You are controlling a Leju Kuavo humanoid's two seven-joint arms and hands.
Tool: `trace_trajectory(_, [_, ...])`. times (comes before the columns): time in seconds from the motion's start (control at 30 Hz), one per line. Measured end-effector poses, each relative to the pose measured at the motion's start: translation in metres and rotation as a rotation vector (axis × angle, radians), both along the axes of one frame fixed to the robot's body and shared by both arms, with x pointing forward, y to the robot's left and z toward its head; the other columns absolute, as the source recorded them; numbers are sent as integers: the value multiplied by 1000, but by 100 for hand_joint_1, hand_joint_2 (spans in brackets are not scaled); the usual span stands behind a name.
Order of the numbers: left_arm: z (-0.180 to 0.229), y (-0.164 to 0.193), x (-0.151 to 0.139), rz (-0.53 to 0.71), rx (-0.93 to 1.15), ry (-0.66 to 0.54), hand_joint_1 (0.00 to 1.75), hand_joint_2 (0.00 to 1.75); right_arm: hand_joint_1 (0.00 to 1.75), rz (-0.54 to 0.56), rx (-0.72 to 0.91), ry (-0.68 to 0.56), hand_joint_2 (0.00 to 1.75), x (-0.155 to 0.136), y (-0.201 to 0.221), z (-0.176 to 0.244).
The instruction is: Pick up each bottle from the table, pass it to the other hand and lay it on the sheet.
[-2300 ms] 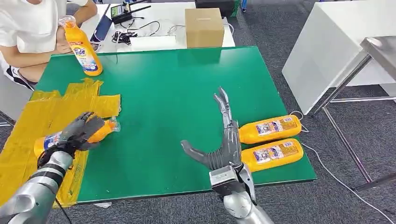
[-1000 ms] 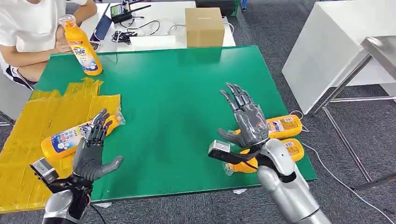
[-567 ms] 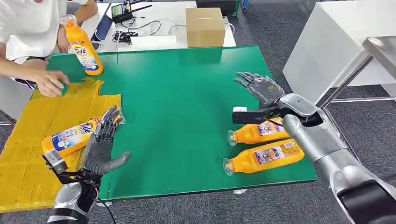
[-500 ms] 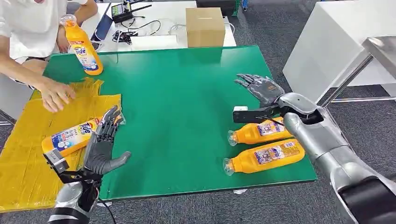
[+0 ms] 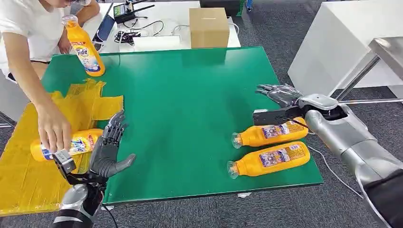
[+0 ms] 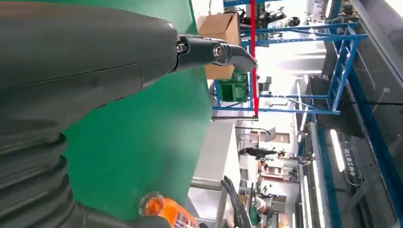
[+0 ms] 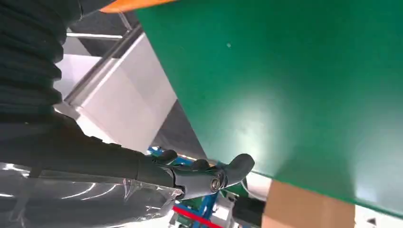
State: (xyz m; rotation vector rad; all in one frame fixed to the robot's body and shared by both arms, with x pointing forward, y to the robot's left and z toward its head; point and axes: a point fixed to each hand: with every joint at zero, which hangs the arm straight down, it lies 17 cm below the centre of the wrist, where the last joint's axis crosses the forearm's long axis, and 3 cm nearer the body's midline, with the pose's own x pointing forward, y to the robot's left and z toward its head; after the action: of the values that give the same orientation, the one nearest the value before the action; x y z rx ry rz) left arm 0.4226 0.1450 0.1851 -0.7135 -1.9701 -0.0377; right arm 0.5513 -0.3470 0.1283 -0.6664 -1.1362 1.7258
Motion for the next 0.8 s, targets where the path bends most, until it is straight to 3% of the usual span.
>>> trace_trajectory(0.47, [-15, -5, 7, -4, 32, 54, 0, 175, 0, -127, -115, -52, 175, 6, -53, -24])
trace_trajectory(0.8, [-19, -6, 8, -5, 33, 68, 0, 175, 0, -157, -129, -19, 175, 1, -60, -45])
